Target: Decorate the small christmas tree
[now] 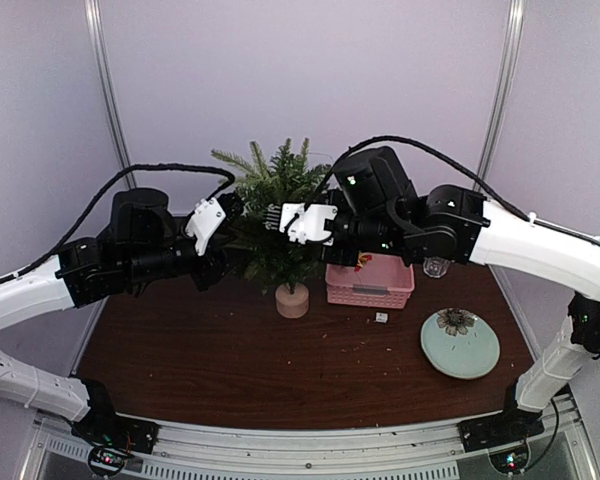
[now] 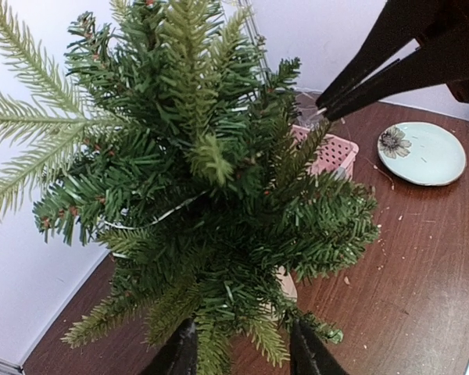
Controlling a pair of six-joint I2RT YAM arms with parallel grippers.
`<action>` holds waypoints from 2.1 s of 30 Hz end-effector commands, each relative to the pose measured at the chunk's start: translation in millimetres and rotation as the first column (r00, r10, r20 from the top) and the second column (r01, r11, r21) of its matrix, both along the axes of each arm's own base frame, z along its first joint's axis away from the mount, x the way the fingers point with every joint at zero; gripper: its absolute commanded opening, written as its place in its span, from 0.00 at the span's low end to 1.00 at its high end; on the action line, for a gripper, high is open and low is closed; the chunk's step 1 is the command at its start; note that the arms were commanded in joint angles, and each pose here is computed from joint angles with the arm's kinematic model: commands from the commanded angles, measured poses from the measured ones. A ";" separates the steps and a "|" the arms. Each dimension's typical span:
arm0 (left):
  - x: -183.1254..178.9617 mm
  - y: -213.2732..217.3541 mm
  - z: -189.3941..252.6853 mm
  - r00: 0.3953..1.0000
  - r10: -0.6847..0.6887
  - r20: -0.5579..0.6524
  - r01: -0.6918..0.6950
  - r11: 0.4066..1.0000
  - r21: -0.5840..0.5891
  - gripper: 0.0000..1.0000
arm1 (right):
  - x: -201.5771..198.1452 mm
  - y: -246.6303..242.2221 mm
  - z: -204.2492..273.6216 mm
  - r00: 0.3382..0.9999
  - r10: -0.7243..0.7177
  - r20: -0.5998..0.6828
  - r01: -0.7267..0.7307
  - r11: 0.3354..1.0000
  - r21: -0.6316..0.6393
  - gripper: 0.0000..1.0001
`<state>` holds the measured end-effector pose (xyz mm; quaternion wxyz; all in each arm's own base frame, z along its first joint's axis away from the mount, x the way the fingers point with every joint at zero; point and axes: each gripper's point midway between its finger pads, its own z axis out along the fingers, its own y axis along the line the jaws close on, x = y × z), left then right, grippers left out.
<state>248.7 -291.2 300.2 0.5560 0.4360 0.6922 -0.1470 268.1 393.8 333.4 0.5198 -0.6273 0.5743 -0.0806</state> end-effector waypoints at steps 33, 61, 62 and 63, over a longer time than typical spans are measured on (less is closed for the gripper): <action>2.5 -0.8 2.3 1.000 0.000 0.017 0.001 0.999 -0.033 0.40 | 24.9 4.4 -56.9 0.999 -0.033 -0.007 0.033 0.999 -0.042 0.00; 1.2 6.9 7.8 0.999 0.022 0.025 -0.021 0.999 -0.044 0.43 | 14.3 -9.0 -23.5 0.997 -0.060 -0.054 0.065 0.992 0.112 0.55; 0.6 6.8 8.2 1.000 0.021 0.024 -0.020 0.999 -0.045 0.45 | 11.3 -10.1 -21.0 0.997 -0.052 -0.059 0.059 0.991 0.124 0.57; 0.8 7.0 8.7 1.000 0.022 0.022 -0.021 0.999 -0.045 0.46 | 8.1 -11.7 -17.9 0.997 -0.043 -0.064 0.051 0.989 0.136 0.60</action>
